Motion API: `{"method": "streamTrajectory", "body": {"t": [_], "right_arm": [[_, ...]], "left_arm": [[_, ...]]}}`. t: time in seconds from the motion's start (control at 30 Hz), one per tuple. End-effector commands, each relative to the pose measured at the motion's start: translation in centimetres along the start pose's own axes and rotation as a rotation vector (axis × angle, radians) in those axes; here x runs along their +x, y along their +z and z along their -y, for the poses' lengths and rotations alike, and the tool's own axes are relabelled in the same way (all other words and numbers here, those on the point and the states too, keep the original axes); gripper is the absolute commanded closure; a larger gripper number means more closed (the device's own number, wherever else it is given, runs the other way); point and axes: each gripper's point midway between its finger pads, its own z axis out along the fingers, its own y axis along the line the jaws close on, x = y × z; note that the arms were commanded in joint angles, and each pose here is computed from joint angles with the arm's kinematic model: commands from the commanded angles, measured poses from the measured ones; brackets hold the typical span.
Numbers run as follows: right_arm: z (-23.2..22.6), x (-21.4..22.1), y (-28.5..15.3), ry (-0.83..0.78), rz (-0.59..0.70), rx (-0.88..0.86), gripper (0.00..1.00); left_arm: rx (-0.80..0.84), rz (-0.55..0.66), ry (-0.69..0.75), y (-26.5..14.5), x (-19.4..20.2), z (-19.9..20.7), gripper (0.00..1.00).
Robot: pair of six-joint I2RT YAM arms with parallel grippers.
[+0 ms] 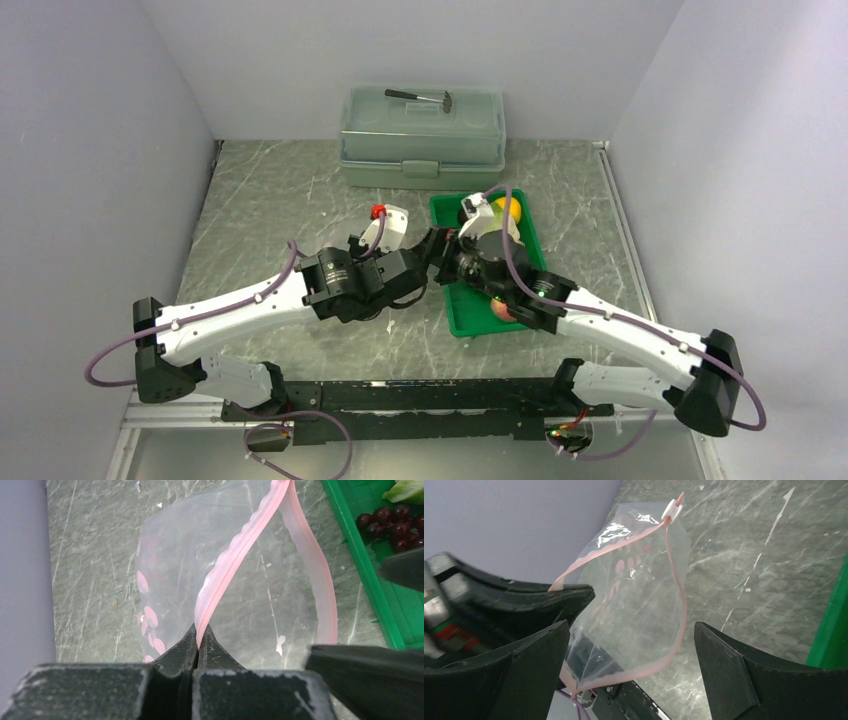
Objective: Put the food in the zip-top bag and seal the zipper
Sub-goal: Open the zipper of the food storage bag at the center of the board, then pick up the fake vegetable from the bin.
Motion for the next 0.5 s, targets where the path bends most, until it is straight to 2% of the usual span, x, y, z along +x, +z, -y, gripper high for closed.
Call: {"method": "streamTrajectory", "body": {"t": [0.0,0.47], "right_arm": [[0.5,-2.2,-2.2,-0.083,0.060,0.041,0.00],[8.2,-4.5,-7.7,-0.224,0.081,0.396,0.00]], "left_arm": [[-0.003,0.019,-0.034,0.1,-0.5,-0.5,1.00],[0.007,0.015,-0.016,0.9,-0.8,-0.6,1.00]]}}
